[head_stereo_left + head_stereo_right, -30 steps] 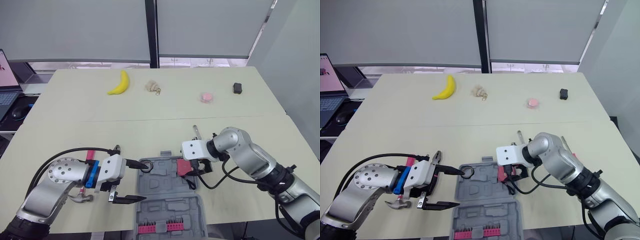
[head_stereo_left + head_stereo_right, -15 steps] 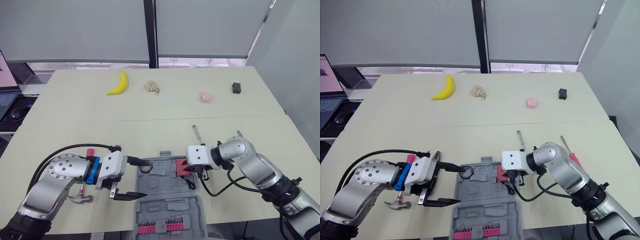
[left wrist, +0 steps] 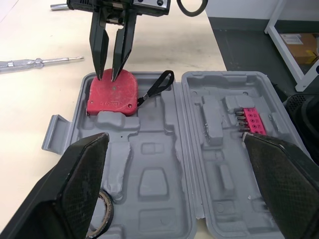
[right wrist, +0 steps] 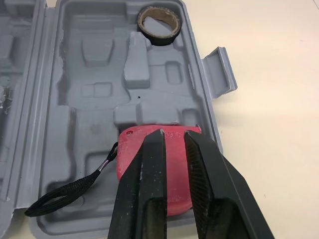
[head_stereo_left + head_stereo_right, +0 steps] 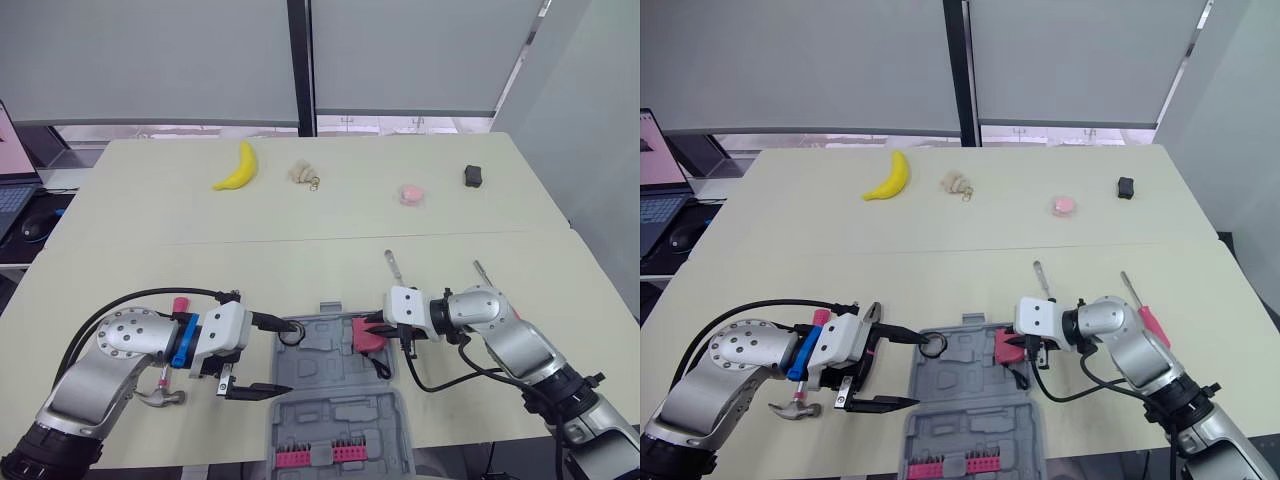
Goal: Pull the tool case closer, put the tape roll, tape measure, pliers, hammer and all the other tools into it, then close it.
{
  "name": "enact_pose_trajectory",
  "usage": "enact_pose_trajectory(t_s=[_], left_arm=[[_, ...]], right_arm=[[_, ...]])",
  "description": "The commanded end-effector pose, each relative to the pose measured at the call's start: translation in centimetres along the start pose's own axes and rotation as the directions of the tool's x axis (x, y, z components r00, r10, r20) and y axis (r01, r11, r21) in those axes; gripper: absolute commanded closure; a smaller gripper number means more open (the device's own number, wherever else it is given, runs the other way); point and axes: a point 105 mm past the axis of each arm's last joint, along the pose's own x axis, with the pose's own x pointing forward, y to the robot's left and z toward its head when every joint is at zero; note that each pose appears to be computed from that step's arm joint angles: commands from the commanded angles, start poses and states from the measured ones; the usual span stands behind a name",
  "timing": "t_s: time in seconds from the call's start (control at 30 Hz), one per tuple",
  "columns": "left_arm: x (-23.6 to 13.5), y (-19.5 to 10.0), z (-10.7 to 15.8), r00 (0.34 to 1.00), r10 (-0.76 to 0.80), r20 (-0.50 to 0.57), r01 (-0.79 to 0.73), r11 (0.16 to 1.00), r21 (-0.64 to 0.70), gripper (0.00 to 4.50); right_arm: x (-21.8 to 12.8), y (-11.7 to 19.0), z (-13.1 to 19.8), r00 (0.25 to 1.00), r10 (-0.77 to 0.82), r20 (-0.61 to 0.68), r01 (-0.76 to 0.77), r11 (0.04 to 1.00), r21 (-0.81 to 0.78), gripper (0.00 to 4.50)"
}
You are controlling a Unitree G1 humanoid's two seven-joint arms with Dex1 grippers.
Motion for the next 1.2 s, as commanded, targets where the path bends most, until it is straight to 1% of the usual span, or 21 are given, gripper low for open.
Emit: enact_pose_trajectory(t_s=[0.03,0.2,0.3,0.47,0.63,0.7,0.8,0.87,0.93,1.03,1.1,1.13,1.2], left_arm=[[-0.1,0.0,0.5,1.000,-0.003,0.008,0.003,0.999,0.035,0.00],[0.0,0.1,0.6,1.000,-0.009,0.007,0.009,0.999,0.039,0.00],[0.0,0.1,0.7,1.000,-0.011,0.007,0.011,0.999,0.040,0.00],[-0.1,0.2,0.7,1.000,-0.010,0.004,0.010,0.999,0.041,0.00],[-0.4,0.3,0.5,1.000,0.005,0.008,-0.005,1.000,0.031,0.00],[-0.7,0.5,0.4,1.000,0.021,0.020,-0.021,0.999,0.025,0.00],[-1.6,1.3,0.4,0.994,0.094,0.060,-0.094,0.996,0.001,0.00],[-2.8,2.1,0.1,0.982,0.175,0.073,-0.173,0.984,-0.033,0.00],[-4.3,3.0,-0.7,0.959,0.274,0.067,-0.268,0.959,-0.091,0.00],[-7.0,4.3,-2.3,0.894,0.446,0.038,-0.433,0.883,-0.181,0.00],[-9.4,4.9,-3.6,0.827,0.563,0.006,-0.546,0.805,-0.233,0.00],[-10.7,4.9,-4.3,0.790,0.612,-0.019,-0.595,0.761,-0.258,0.00],[-14.2,4.2,-6.3,0.710,0.696,-0.104,-0.688,0.656,-0.311,0.00]], right_arm=[[0.1,0.2,-0.6,1.000,0.009,-0.002,-0.009,1.000,0.000,3.83],[0.7,0.3,-3.3,0.997,0.023,-0.073,-0.017,0.997,0.081,3.83],[1.1,0.9,-4.6,0.991,0.060,-0.116,-0.046,0.992,0.117,3.83],[1.8,1.3,-5.7,0.984,0.084,-0.155,-0.063,0.989,0.137,3.83],[2.3,0.6,-4.2,0.993,0.051,-0.103,-0.041,0.994,0.098,3.83],[2.1,0.2,-3.0,0.997,0.026,-0.067,-0.022,0.998,0.064,3.83],[0.8,-1.3,0.2,0.997,-0.065,0.030,0.065,0.998,0.009,3.83],[-0.8,-2.2,2.1,0.986,-0.144,0.079,0.145,0.989,-0.015,3.83],[-2.6,-2.7,2.7,0.972,-0.220,0.088,0.222,0.975,-0.015,3.83],[-5.4,-2.7,2.7,0.942,-0.326,0.076,0.328,0.945,-0.002,3.83],[-7.5,-2.3,2.1,0.924,-0.381,0.039,0.381,0.925,0.006,3.83],[-8.7,-1.9,1.5,0.916,-0.400,0.000,0.400,0.916,0.019,3.83],[-11.7,-0.9,-0.1,0.907,-0.414,-0.080,0.419,0.906,0.058,3.44]])
